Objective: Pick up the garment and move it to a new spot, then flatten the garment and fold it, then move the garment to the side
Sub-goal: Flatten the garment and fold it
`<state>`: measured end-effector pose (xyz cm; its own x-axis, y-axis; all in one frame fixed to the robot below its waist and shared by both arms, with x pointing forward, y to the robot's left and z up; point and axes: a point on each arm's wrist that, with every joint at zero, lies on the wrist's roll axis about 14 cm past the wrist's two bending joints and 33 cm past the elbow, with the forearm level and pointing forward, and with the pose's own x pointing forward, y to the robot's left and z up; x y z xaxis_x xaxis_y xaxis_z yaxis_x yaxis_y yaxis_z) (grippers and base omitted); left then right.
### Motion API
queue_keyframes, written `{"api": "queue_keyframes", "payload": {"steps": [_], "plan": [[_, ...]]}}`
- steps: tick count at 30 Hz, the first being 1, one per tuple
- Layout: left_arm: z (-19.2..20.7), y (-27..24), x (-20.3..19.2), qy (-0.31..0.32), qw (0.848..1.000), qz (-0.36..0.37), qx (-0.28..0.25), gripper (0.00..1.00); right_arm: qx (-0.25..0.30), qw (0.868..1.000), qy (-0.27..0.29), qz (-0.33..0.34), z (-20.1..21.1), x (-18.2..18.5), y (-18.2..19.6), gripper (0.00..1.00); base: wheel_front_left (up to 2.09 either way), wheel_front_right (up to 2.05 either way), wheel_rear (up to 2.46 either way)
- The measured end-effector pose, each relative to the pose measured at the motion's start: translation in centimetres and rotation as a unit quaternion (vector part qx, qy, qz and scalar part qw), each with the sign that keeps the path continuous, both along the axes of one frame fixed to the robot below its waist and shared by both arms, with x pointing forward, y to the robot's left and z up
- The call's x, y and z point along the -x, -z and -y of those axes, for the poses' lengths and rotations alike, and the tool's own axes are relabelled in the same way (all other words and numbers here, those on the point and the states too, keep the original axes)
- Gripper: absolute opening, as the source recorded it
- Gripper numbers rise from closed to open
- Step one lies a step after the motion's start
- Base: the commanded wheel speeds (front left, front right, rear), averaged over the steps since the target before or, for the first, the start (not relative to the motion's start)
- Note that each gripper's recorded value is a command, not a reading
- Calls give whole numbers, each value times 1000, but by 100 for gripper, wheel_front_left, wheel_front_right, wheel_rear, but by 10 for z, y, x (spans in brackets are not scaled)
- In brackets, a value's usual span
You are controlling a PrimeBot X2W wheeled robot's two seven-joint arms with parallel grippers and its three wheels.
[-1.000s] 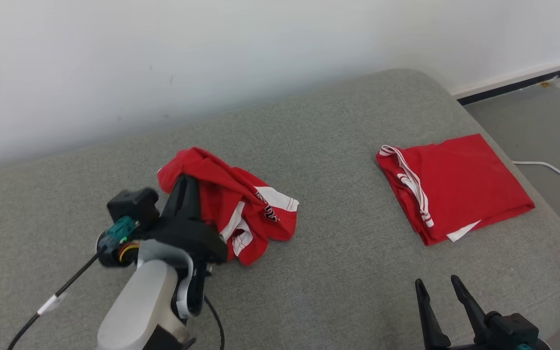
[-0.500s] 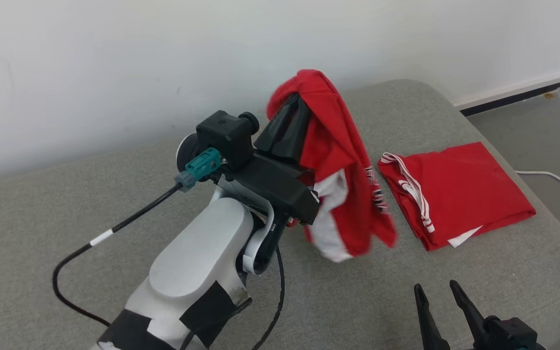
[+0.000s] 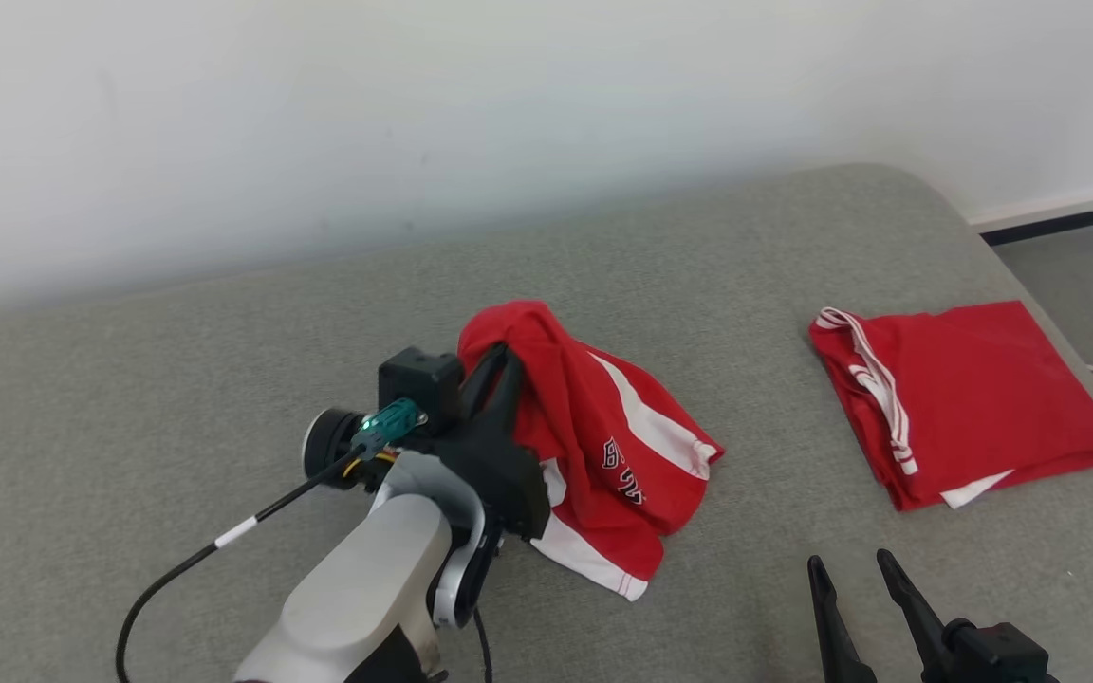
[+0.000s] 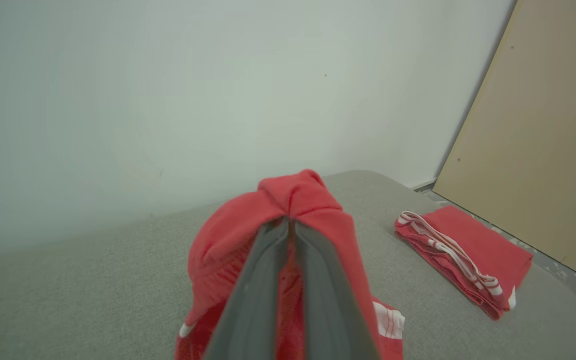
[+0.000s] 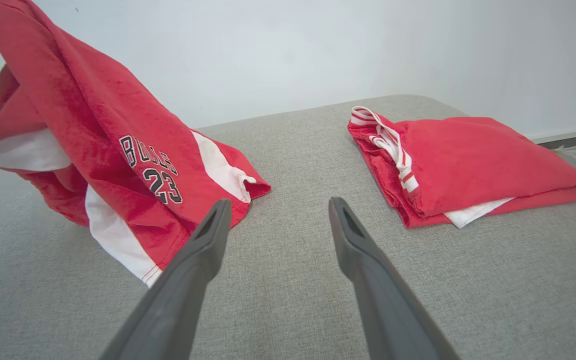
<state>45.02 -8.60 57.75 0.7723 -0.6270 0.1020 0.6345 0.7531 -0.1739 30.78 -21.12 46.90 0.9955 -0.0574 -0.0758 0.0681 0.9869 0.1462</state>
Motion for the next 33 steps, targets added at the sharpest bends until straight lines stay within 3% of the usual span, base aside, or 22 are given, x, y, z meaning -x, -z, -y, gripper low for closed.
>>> {"api": "queue_keyframes", "payload": {"steps": [5, 10, 15, 26, 27, 28, 33], "plan": [[-33, 29, 0, -39, 999, -34, -10, 0, -1, 1000, -18, 0, -11, -8, 0, 100, 0, 0, 0], [-48, 75, 25, -32, 996, -67, -51, 0, -3, 1000, -28, 2, -17, -12, 0, 100, 0, 0, 0], [-44, 115, 63, 22, 989, -106, -105, 0, -4, 999, -34, 2, -20, -14, 0, 100, 0, 0, 0], [3, 135, 134, 148, 971, -149, -114, 0, -5, 999, -46, 4, -27, -17, -1, 100, 0, 0, 0], [4, 137, 137, 151, 970, -154, -114, 36, -5, 999, -45, 5, -27, -17, -1, 100, 0, 0, 0], [4, 138, 138, 152, 968, -161, -114, 99, -5, 999, -46, 5, -27, -17, -2, 100, 0, 0, 0], [-1, 137, 133, 128, 968, -203, -75, 100, -5, 999, -44, 6, -26, -18, -2, 100, 0, 0, 0]]}}
